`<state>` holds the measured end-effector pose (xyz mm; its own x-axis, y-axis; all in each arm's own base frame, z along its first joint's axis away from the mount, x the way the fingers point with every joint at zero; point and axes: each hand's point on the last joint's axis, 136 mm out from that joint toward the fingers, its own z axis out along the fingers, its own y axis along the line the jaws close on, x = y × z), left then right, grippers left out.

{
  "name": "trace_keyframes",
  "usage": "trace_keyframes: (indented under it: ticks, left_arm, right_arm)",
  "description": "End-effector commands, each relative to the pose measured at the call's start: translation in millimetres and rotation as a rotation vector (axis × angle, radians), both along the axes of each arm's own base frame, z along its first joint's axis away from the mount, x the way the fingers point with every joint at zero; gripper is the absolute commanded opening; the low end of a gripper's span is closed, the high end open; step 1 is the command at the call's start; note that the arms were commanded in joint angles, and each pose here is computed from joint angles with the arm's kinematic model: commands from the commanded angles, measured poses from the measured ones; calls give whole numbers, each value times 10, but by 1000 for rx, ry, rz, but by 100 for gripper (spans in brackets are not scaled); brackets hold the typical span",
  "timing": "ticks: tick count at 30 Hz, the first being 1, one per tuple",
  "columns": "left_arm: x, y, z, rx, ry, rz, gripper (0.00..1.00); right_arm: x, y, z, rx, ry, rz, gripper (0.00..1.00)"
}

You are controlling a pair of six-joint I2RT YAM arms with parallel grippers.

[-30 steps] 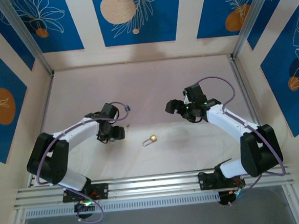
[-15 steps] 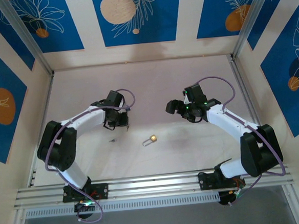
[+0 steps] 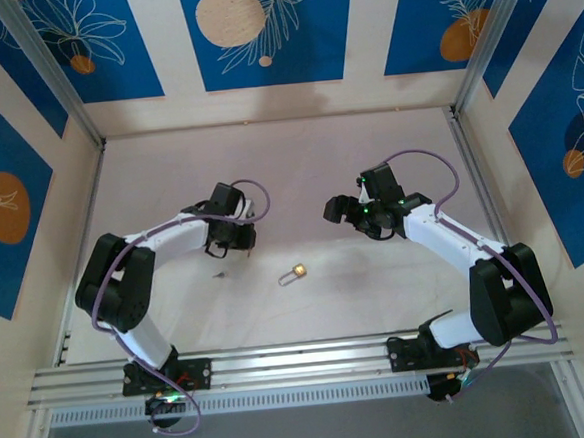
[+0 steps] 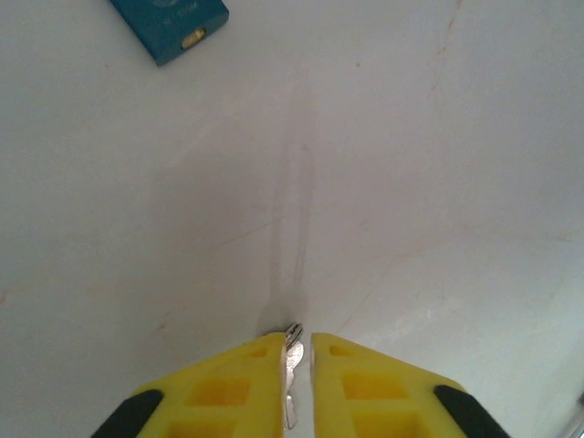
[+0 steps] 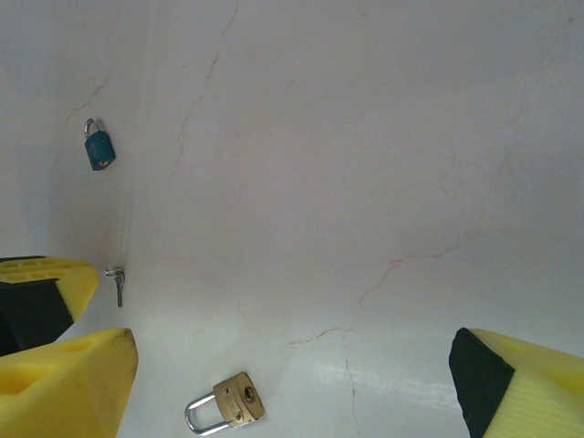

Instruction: Unlock with the key

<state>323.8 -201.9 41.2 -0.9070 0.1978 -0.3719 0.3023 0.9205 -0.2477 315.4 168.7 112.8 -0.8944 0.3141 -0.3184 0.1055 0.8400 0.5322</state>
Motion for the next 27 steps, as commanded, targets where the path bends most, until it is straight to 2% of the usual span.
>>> trace_keyframes:
  ticks: [1,15,27]
  left_arm:
    - [-74,-22,-64,12,14,-40,17]
    - [-53,-9,-161,46,29,-40,18]
    - [-30,-99,-87,35,15,-52,8]
  right_arm:
    - [-8,51,40,7,-1,23,90]
    - [-32,32,61,0,-3,21,90]
    - [-55,7,88,-5,-11,16,90]
